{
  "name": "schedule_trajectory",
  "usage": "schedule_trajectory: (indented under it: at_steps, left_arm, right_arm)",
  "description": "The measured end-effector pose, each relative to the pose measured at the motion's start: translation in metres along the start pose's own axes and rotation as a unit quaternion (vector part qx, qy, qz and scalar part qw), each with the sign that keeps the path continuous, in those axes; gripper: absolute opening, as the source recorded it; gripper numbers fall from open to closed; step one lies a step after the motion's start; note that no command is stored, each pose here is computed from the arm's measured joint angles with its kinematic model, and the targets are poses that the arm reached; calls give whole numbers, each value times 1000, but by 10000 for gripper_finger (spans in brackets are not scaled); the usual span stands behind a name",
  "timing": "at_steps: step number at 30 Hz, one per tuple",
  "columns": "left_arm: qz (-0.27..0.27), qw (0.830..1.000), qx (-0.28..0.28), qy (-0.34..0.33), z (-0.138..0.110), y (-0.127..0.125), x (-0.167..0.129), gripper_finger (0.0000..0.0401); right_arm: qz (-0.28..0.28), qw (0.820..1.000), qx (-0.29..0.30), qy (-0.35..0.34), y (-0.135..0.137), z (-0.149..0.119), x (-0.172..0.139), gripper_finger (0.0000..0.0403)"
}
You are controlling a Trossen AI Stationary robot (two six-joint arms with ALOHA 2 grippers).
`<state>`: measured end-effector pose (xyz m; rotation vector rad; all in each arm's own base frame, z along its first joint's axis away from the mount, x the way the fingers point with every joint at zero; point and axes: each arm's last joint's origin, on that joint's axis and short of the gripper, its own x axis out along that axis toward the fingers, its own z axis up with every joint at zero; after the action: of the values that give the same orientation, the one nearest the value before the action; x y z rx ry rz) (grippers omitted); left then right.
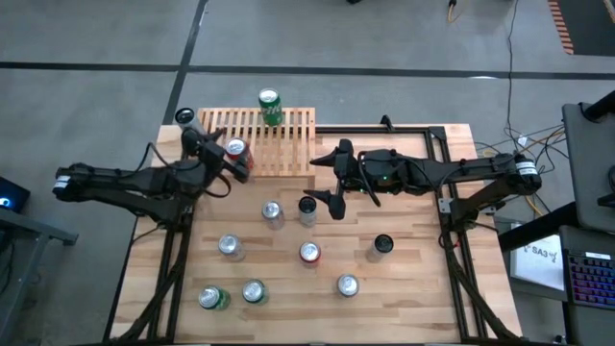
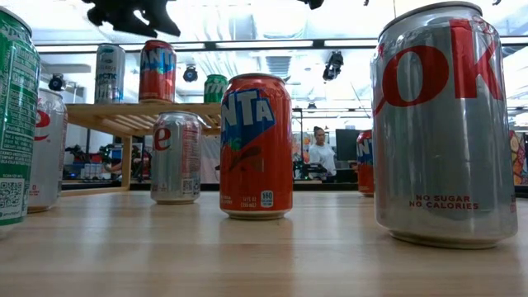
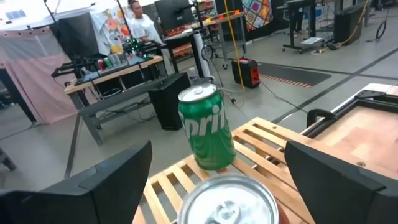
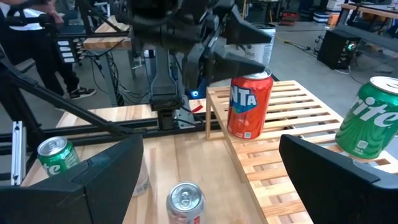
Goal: Place canned beverage on shelf
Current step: Put the middle orange soda can on the shelf
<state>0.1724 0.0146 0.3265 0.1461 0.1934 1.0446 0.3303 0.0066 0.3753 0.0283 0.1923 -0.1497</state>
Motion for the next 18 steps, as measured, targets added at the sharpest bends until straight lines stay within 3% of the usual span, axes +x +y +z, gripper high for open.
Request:
schedule_trajectory:
  at_steps: [8,13,18]
  left_arm:
    - [-39,999,25,0,17,1,-15,329]
    - [-90,995,38,-5,15,-6,-31,271]
    - [-143,988,55,7,4,-12,-48,187]
  right_arm:
    - [0,1000,0,4,1,-3,1,364]
    - [-1,1000,3,9,1,-7,1,364]
    - [0,1000,2,13,1,-10,2,364]
